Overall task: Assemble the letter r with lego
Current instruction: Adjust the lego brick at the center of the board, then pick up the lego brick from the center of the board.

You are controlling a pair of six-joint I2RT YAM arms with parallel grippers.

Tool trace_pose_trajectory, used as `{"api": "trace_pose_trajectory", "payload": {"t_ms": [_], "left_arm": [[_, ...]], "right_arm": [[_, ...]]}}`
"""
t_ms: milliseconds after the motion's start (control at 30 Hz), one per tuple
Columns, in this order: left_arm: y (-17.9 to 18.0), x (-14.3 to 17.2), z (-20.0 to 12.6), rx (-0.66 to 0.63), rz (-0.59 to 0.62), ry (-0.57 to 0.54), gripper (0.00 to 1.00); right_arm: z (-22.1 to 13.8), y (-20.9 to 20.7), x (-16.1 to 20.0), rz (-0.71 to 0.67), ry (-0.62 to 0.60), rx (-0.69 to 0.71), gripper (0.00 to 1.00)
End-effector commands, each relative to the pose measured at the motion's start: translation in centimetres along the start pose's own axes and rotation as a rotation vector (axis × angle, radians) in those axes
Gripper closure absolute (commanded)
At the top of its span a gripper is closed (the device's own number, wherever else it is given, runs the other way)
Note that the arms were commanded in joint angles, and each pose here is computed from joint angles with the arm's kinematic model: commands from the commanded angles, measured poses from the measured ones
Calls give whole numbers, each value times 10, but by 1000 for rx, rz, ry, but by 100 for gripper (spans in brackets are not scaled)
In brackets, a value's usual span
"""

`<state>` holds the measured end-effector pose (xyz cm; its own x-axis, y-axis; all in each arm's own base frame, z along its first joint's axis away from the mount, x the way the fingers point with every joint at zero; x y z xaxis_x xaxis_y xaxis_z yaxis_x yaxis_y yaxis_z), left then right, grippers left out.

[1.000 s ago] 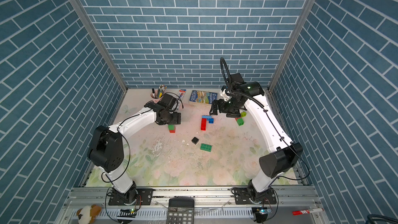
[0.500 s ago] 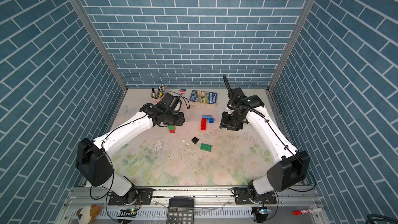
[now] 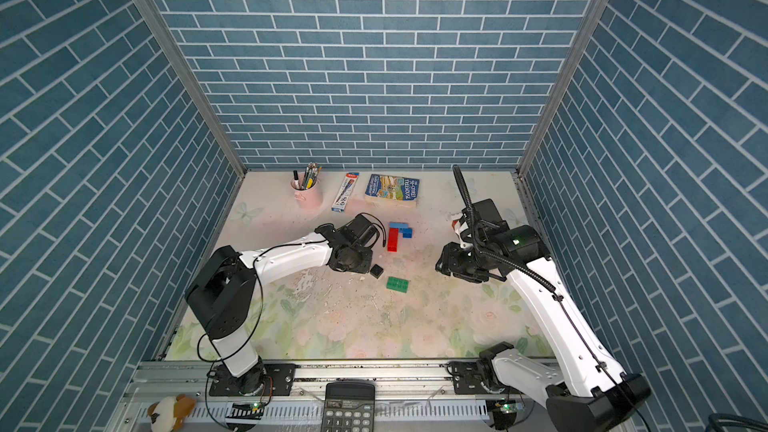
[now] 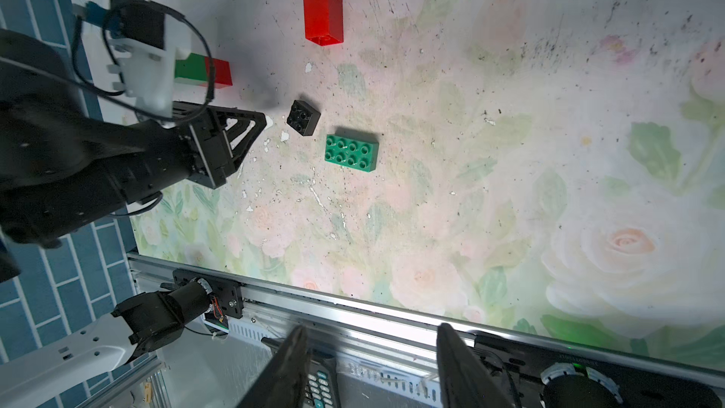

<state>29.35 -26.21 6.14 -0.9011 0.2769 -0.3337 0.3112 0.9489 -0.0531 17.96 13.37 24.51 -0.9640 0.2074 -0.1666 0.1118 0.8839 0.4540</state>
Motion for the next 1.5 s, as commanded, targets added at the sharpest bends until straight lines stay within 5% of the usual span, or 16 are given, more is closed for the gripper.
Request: {"api": "trace_pose_trajectory", "payload": {"t_ms": [0, 600, 800, 1000, 1167, 1300, 1467], "left_arm": [[-3, -1, 18, -14, -14, -37, 68], [-20, 17, 29, -22, -27, -5, 72], [-17, 17, 13, -34, -26, -4, 71], [-7, 10, -55, -13, -16, -84, 66], [24, 16, -125, -35, 20, -191, 49], [60, 30, -162, -47, -54, -265, 22], [102, 61, -183, -96, -171, -302, 16]], "right_arm": [[-8, -7, 8, 17, -7, 24, 46], [-17, -17, 23, -14, 12, 46, 44], [-11, -26, 22, 2, 18, 96, 22], [20, -30, 11, 62, 22, 165, 2], [58, -14, 2, 53, 8, 248, 2], [91, -1, -2, 94, 2, 246, 13], [125, 18, -3, 89, 30, 258, 25]]}}
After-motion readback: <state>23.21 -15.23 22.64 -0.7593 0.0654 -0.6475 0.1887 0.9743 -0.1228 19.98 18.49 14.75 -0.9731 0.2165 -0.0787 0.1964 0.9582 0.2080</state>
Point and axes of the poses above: each gripper's point midway between its finger pads, its own z axis out along the fingers, its own y axis along the line the jaws close on, x = y × z, the point moved 1 cm from there along -z, back along the fingers, and after that the axes turned 7 degrees about z, right-handed, at the moved point
